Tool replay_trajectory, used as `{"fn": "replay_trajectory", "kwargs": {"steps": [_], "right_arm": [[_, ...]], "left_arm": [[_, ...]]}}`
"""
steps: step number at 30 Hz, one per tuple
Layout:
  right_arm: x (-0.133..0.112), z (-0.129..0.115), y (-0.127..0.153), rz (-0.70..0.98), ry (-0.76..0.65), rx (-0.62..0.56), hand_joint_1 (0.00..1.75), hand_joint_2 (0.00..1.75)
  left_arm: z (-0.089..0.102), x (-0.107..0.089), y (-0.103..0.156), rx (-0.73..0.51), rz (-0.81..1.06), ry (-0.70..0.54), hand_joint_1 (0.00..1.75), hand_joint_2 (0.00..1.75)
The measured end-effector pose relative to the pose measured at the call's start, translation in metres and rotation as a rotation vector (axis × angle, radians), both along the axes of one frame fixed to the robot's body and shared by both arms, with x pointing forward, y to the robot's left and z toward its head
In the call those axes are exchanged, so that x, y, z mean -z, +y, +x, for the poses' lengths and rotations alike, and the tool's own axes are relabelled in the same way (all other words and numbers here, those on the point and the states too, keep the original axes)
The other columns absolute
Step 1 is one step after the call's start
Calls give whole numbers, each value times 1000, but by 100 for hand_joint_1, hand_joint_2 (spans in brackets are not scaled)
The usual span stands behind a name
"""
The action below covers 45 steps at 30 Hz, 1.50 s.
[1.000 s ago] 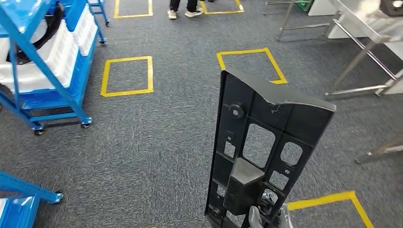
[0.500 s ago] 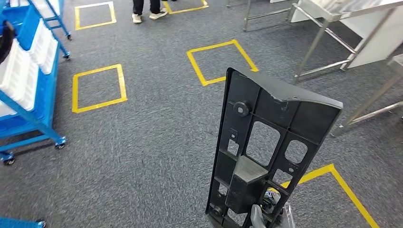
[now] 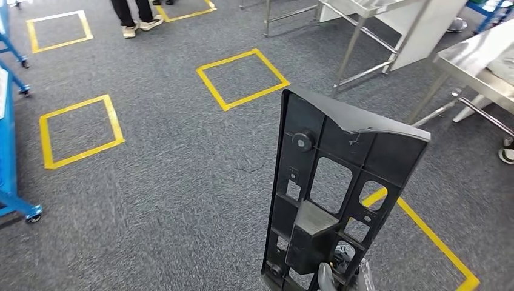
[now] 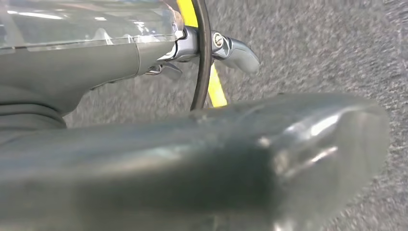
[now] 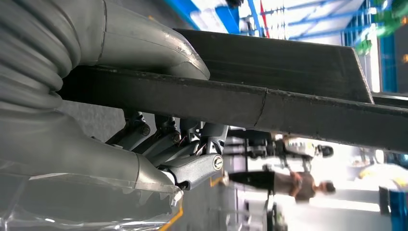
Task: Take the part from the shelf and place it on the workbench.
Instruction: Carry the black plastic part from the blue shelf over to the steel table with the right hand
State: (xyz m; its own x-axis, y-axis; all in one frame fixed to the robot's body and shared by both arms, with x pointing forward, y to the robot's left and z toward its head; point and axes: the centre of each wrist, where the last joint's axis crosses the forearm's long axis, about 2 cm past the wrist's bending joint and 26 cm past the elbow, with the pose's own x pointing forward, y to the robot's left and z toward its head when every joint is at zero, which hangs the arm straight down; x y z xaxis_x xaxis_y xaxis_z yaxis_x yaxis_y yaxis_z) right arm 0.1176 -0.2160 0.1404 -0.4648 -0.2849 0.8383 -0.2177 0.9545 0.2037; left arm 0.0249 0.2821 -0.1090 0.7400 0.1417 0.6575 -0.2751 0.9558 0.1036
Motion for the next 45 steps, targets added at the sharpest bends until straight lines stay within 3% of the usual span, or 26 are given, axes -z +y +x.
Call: {"fn": "replay_trajectory", "kwargs": {"steps": [45], "right_arm": [[-7,2,-2,-32,4,46,175,175]], "left_arm": [[8,-1,4,32,1,-18,0,0]]}}
